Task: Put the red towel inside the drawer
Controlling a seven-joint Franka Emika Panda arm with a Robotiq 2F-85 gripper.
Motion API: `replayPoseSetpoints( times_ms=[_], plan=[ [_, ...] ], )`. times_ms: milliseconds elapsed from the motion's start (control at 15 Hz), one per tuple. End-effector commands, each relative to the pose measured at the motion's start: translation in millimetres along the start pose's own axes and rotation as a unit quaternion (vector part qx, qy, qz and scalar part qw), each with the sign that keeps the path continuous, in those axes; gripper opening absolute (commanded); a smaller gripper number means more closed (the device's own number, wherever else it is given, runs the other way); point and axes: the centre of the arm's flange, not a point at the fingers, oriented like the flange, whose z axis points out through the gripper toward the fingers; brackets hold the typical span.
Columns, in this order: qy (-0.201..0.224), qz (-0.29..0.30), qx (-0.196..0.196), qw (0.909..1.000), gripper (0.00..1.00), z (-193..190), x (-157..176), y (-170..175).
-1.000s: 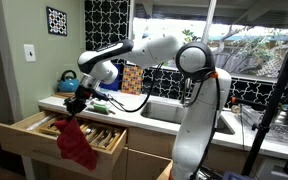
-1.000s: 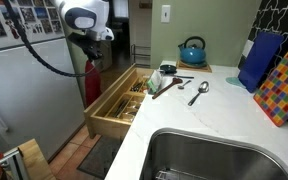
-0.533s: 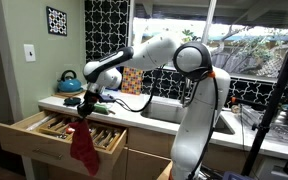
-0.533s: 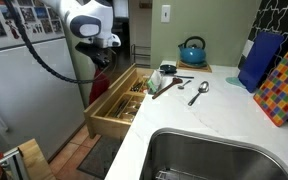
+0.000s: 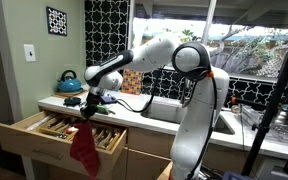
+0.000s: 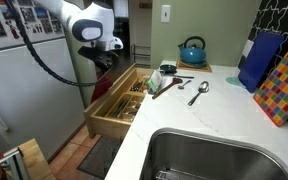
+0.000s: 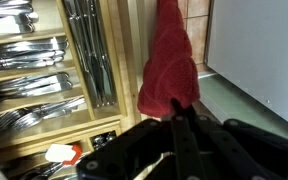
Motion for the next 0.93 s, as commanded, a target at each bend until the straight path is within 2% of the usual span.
replayPoseSetpoints(
  times_ms=[0, 333, 867],
  plan=[
    [0.003, 0.019, -0.02, 0.9996, 0.01, 5, 4, 10],
    [0.013, 0.055, -0.065, 0.9963, 0.01, 30, 12, 52],
    [0.002, 0.089, -0.13, 0.9875, 0.01, 76, 6, 109]
  ],
)
